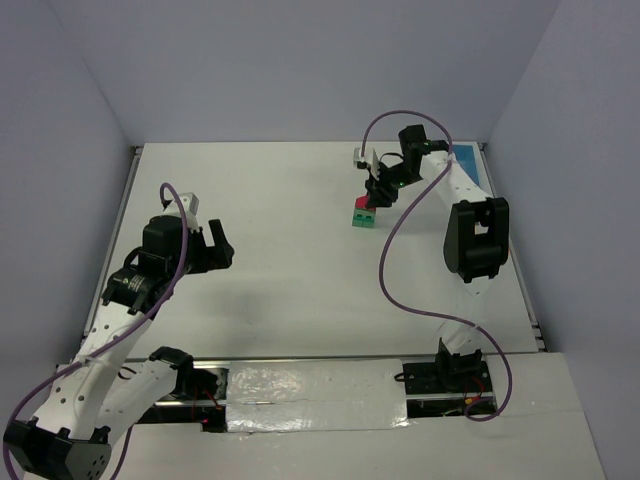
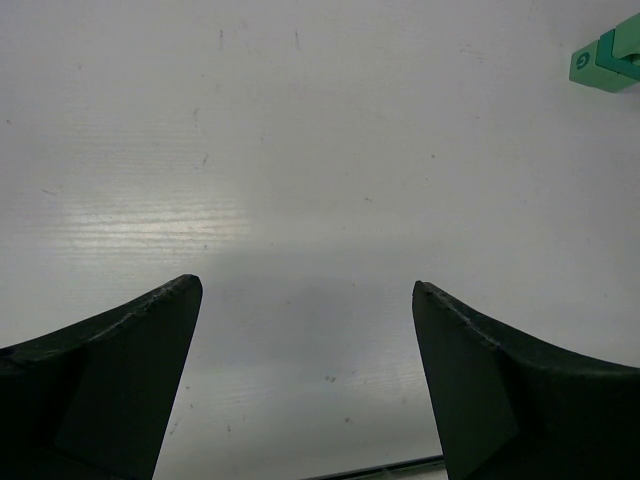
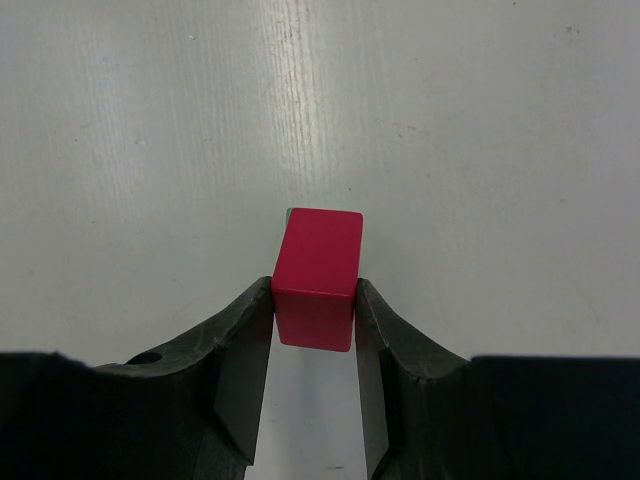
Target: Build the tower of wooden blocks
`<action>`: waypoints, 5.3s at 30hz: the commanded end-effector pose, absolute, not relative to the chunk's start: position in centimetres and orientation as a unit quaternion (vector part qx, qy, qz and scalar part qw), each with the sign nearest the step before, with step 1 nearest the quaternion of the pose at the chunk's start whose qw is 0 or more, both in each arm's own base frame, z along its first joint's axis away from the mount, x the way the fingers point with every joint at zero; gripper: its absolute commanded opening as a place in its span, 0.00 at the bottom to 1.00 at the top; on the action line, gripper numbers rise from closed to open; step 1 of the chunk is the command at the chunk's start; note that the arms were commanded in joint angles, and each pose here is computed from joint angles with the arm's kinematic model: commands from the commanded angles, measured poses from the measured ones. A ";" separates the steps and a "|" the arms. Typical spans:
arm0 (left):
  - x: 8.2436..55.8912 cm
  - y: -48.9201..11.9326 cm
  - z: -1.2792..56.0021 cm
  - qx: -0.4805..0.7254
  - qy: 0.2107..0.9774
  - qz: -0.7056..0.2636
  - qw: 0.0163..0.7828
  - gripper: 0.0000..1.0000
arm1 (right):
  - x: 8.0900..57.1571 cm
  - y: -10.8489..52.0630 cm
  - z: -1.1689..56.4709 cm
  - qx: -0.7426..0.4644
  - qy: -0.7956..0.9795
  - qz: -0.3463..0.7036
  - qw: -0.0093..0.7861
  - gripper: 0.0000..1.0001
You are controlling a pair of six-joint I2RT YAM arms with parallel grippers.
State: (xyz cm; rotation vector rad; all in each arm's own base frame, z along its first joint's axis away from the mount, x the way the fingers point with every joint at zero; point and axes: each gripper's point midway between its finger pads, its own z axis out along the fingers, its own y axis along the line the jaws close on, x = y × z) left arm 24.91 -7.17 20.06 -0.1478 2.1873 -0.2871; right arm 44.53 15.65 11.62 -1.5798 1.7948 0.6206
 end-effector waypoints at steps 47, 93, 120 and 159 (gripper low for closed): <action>25.5 -7.5 21.1 -0.046 0.872 -0.126 0.472 0.99 | 46.0 14.1 12.6 -0.593 0.688 0.180 0.378 1.00; 25.4 -7.5 21.1 -0.046 0.871 -0.129 0.472 1.00 | 46.7 14.1 13.6 -0.578 0.687 0.181 0.402 1.00; 25.4 -7.5 21.3 -0.046 0.869 -0.128 0.475 1.00 | 44.4 15.9 15.8 -0.598 0.650 0.231 0.408 1.00; 21.6 4.4 27.6 -0.254 0.758 0.031 0.600 1.00 | 21.0 2.8 30.3 0.080 0.725 0.121 0.674 1.00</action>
